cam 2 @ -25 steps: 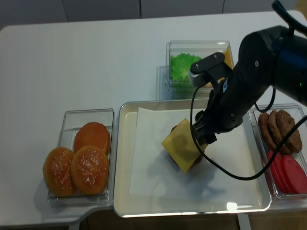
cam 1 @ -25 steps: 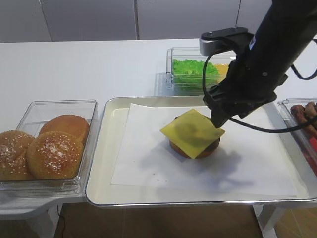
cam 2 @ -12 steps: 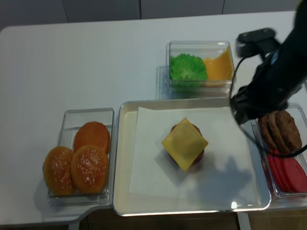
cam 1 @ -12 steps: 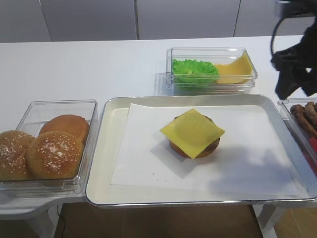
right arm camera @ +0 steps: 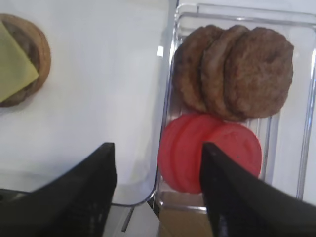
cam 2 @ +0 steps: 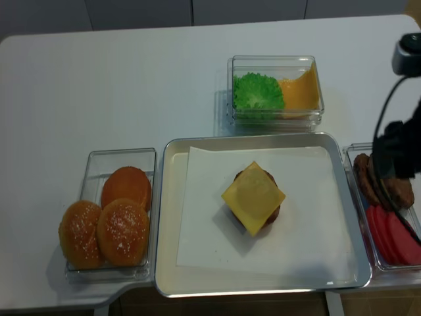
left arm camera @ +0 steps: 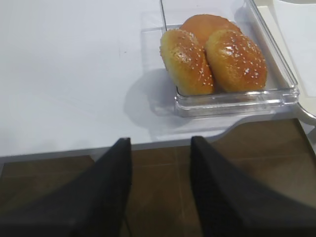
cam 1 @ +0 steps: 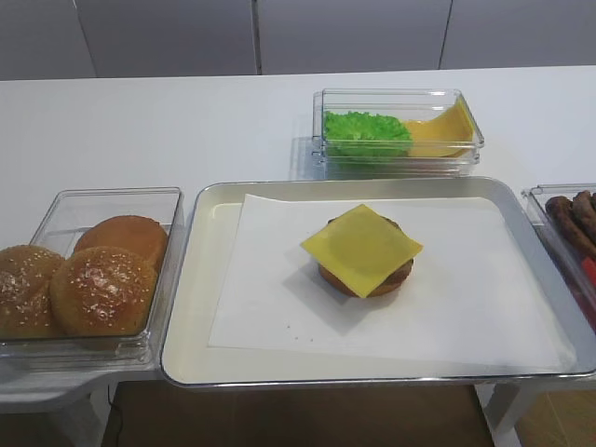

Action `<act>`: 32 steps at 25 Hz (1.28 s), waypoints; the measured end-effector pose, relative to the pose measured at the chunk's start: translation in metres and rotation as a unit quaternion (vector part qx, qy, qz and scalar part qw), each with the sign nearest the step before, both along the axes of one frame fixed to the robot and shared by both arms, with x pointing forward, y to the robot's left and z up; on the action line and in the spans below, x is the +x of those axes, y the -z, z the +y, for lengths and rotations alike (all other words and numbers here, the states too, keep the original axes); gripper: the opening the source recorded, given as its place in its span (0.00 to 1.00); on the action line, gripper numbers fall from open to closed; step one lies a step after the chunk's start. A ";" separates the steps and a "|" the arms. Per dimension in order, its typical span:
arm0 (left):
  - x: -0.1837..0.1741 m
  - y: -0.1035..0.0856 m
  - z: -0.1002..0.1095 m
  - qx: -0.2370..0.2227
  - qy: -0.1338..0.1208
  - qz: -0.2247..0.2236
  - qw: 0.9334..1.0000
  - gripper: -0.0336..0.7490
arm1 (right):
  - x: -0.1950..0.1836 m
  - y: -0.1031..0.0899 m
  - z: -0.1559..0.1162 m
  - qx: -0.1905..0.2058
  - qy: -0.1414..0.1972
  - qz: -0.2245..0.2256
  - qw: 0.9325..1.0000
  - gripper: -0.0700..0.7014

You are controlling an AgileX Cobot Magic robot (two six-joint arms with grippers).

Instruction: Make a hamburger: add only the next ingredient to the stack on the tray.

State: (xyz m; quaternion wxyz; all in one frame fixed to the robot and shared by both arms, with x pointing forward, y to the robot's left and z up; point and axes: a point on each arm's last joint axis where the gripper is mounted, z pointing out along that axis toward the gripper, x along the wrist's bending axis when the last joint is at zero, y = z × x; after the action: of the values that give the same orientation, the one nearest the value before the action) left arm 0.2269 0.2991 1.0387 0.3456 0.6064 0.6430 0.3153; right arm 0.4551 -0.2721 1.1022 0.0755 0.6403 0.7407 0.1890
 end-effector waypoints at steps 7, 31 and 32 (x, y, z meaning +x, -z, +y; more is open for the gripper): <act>0.000 0.000 0.000 0.000 0.000 0.000 1.000 0.42 | -0.057 -0.005 -0.003 0.002 -0.002 -0.036 0.999 0.62; 0.000 0.000 0.000 0.000 0.000 0.000 1.000 0.42 | -0.175 0.011 -0.009 0.015 0.003 -0.164 0.986 0.60; 0.000 0.000 0.000 0.000 0.000 0.000 1.000 0.42 | -0.179 0.013 -0.009 0.015 0.003 -0.171 0.985 0.60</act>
State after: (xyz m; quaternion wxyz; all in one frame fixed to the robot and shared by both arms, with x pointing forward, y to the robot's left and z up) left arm 0.2269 0.2991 1.0387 0.3456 0.6064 0.6430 0.3153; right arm 0.2762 -0.2810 1.0893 0.1919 0.6015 0.7122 0.3068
